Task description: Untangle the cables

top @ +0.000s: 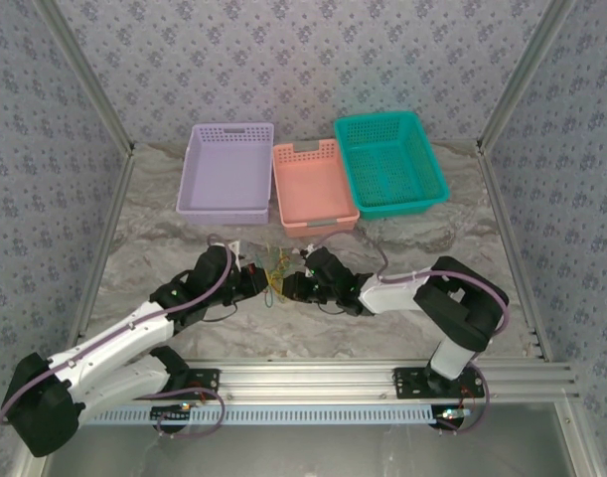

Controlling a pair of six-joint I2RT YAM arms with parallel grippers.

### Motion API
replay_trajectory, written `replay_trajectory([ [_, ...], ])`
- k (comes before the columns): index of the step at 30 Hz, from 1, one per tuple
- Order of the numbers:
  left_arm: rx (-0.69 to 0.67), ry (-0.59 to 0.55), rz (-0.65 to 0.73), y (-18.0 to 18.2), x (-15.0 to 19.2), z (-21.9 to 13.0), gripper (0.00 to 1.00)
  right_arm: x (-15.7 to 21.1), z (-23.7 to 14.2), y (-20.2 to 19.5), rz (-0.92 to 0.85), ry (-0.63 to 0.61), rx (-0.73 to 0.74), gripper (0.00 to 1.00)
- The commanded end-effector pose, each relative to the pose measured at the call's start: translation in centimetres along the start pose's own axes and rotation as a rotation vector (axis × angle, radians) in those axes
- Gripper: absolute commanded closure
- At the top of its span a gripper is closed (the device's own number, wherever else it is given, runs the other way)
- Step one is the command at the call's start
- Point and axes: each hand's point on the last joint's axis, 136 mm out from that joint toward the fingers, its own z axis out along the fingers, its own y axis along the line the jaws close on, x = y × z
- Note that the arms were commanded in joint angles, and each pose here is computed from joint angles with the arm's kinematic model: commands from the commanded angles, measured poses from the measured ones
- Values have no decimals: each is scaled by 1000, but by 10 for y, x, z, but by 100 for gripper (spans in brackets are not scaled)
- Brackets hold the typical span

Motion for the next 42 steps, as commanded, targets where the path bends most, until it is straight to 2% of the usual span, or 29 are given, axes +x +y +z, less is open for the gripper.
replay_trajectory([
  [1, 10, -1, 16, -3, -1, -5, 100, -17, -9, -7, 38, -103, 59, 100],
  [9, -122, -4, 62, 21, -1, -14, 100, -22, -68, -73, -3, -154, 367, 100],
  [17, -259, 32, 140, 45, 2, -9, 100, -34, -127, -123, 43, -173, 575, 100],
  [24, -291, 56, 155, 52, 4, 2, 100, -43, -156, -140, 80, -201, 628, 100],
  [32, -314, 109, 181, 53, 13, 26, 100, -38, -149, -145, 63, -171, 644, 100],
  [36, -316, 151, 189, 51, 22, 41, 89, -34, -145, -144, 52, -156, 638, 100],
  [37, -320, 159, 198, 50, 25, 43, 81, -34, -145, -144, 48, -157, 641, 100],
  [40, -339, 165, 224, 44, 29, 45, 41, -34, -150, -145, 38, -157, 654, 100],
  [42, -357, 144, 239, 38, 26, 38, 34, -35, -153, -147, 39, -153, 660, 100],
])
